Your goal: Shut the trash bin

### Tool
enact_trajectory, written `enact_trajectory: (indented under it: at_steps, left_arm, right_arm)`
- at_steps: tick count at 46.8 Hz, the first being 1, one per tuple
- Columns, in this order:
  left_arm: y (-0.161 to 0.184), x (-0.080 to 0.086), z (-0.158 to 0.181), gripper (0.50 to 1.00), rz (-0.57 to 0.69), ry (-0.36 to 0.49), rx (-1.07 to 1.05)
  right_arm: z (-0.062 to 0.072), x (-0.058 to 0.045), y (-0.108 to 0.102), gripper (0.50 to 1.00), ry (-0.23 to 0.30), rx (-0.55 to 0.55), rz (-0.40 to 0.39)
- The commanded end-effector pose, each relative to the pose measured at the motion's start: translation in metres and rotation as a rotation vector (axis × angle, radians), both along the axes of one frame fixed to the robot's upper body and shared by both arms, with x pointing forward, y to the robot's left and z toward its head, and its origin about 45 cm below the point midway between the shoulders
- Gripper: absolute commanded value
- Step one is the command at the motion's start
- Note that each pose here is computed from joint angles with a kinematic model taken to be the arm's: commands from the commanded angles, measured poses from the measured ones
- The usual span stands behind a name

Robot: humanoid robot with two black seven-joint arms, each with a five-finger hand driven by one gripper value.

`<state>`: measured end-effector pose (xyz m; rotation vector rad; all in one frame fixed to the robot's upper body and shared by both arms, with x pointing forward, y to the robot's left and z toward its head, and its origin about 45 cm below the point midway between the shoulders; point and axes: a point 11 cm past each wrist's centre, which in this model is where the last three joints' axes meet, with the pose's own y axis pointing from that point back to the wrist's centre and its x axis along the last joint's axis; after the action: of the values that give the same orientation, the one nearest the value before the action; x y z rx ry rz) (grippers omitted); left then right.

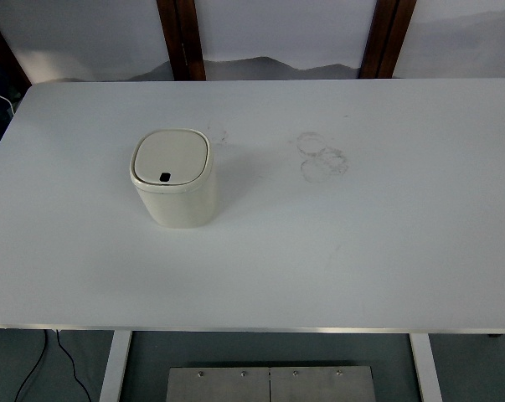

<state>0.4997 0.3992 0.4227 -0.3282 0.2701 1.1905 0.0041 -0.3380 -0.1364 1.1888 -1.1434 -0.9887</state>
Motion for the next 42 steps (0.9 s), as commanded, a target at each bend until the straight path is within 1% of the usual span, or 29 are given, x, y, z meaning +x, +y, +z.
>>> enact_trajectory:
  at_steps: [1,9,18,31,42]
  left_arm:
    - [0.010,-0.004,-0.017,1.000,0.022,0.023,-0.033]
    - [0.031,-0.016,-0.050,1.000,0.072,0.063,-0.099]
    - [0.048,-0.027,-0.075,1.000,0.115,0.089,-0.153]
    - [0.055,-0.036,-0.102,1.000,0.152,0.111,-0.176]
    - [0.057,-0.040,-0.115,1.000,0.161,0.136,-0.177]
  right_arm:
    - [0.000,0.000,0.000,0.995,0.000,0.000,0.000]
    - [0.000,-0.001,0.000,0.995,0.001,0.000,0.000]
    - [0.000,-0.001,0.000,0.995,0.002,0.000,0.001]
    - [0.000,-0.001,0.000,0.995,0.001,0.000,0.000]
    - [0.000,-0.001,0.000,0.995,0.001,0.000,0.000]
